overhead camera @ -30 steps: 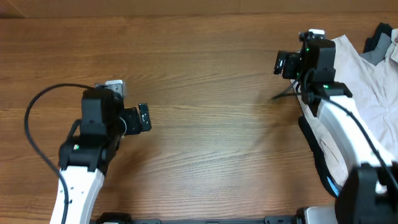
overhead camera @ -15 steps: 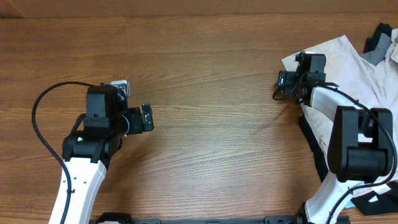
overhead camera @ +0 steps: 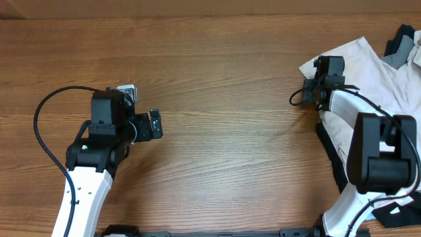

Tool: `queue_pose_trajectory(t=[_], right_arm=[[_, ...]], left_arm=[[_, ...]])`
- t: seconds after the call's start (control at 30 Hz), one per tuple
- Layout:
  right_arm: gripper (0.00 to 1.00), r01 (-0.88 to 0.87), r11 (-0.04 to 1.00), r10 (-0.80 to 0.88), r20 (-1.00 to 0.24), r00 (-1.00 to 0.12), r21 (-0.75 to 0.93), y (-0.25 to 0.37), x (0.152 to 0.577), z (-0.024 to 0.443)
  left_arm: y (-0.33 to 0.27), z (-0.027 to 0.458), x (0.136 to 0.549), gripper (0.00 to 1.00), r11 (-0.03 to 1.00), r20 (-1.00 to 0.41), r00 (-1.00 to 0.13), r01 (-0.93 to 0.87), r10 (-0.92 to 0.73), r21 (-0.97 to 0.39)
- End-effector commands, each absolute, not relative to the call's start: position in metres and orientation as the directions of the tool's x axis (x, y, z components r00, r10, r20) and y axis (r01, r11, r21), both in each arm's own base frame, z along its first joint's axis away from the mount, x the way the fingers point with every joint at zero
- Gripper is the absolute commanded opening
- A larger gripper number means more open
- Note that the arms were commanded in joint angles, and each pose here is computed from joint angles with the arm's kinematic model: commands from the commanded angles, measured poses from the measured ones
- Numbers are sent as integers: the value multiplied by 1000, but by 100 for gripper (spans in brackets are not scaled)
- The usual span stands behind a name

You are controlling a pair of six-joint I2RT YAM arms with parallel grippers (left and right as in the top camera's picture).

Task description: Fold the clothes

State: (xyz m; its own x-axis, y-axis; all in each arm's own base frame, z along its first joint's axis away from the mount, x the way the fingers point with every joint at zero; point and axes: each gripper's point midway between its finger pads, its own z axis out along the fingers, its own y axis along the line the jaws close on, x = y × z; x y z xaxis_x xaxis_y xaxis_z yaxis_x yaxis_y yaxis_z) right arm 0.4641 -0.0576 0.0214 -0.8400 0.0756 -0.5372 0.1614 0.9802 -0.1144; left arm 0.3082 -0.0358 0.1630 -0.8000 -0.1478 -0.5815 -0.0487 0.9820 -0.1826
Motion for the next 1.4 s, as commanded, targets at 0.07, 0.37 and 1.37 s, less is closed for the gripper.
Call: queue_pose_trajectory(t=[0.07, 0.37, 1.37], right_arm=[[4, 122, 991, 46, -741, -670, -49, -37, 494, 183], [4, -184, 966, 25, -772, -636, 183, 127, 459, 264], [100, 194, 979, 173, -766, -619, 65, 48, 447, 266]], left_arm=[[-35, 172, 313, 100, 980, -598, -786, -45, -156, -196], [-35, 172, 313, 100, 980, -599, -786, -45, -156, -196], [-99, 172, 304, 100, 868, -462, -847, 3, -262, -497]])
